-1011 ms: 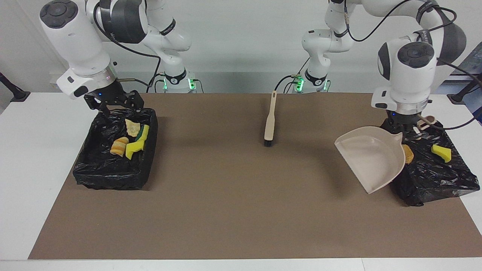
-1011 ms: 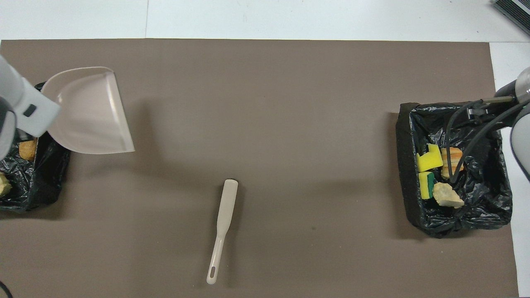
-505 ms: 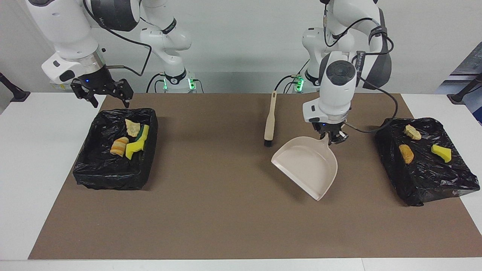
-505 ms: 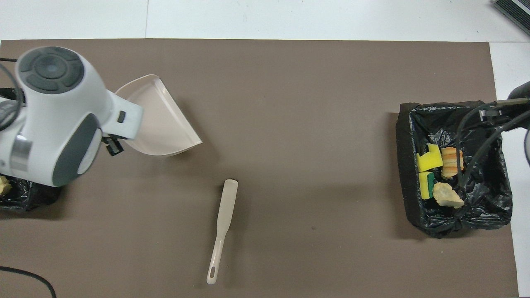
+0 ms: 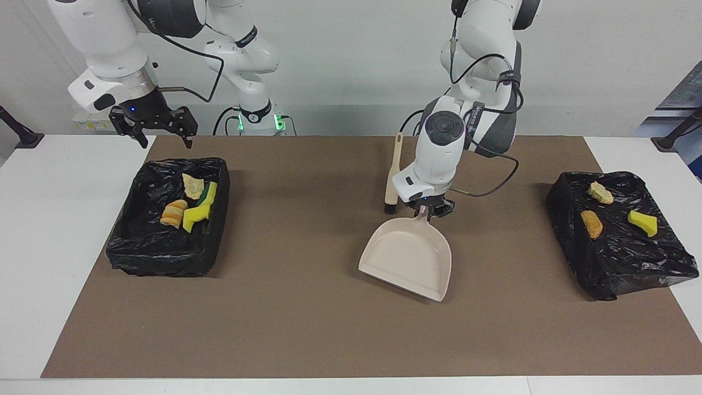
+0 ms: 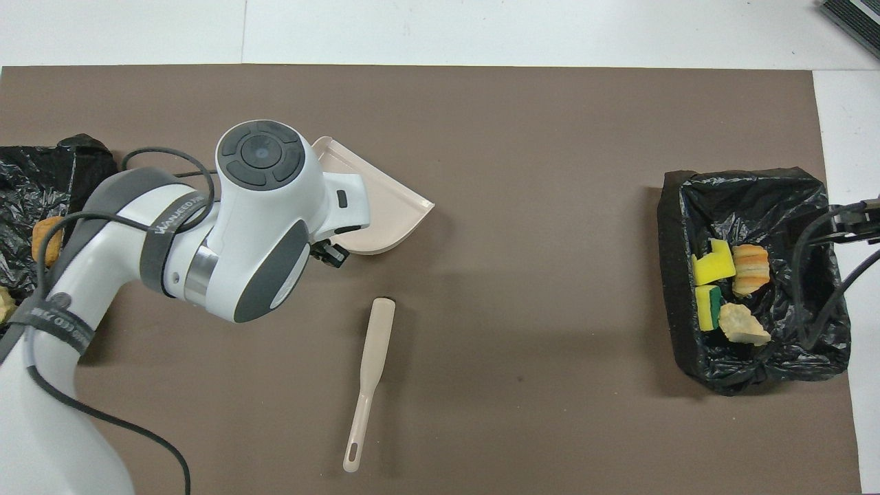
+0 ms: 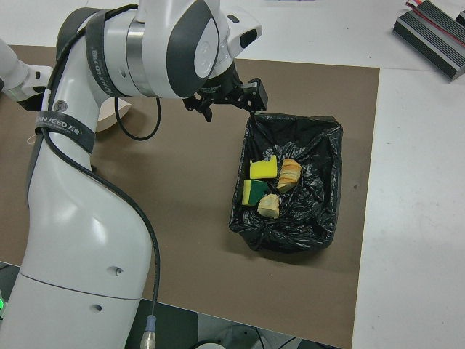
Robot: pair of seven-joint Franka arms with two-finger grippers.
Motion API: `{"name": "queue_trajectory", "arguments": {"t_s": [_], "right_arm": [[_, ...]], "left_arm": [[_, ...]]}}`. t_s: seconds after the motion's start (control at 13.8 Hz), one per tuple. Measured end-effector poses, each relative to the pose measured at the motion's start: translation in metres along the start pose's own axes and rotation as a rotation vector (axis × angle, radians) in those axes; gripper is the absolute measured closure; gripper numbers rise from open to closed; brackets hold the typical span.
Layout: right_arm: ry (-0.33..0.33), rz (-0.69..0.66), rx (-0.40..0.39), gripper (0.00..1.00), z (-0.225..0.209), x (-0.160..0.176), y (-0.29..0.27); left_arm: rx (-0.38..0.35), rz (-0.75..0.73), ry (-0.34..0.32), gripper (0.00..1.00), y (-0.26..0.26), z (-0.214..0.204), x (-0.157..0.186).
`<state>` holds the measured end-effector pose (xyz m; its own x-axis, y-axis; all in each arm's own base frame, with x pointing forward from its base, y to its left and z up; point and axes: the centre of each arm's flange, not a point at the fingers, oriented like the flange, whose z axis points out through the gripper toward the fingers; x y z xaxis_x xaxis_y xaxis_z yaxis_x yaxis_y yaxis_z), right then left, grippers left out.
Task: Sweep and dump trash in bin
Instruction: 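Bring the empty dustpan back over the mat with the left gripper, then set the dustpan down beside the brush and release it with the left gripper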
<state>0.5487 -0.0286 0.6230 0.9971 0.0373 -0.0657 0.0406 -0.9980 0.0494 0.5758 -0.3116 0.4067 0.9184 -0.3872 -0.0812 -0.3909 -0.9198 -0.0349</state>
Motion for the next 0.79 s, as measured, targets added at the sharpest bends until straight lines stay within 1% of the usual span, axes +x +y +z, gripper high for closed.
{"name": "queue_trajectory", "arguments": {"t_s": [0.14,0.29,0.65,0.79], "right_arm": [[0.002,-0.001,0.029,0.0,0.0,0.0,-0.003],[0.003,-0.002,0.036,0.0,0.0,0.0,-0.004],[0.003,-0.002,0.037,0.0,0.0,0.0,-0.004],[0.003,-0.005,0.037,0.0,0.0,0.0,-0.005]], "left_arm": [[-0.008,-0.103,0.031,0.68,0.002,0.001,0.011],[-0.012,-0.183,0.047,0.68,0.003,0.007,0.019],[-0.009,-0.24,0.03,0.68,0.03,0.039,0.037],[-0.009,-0.248,0.032,0.68,0.031,0.04,0.039]]}}
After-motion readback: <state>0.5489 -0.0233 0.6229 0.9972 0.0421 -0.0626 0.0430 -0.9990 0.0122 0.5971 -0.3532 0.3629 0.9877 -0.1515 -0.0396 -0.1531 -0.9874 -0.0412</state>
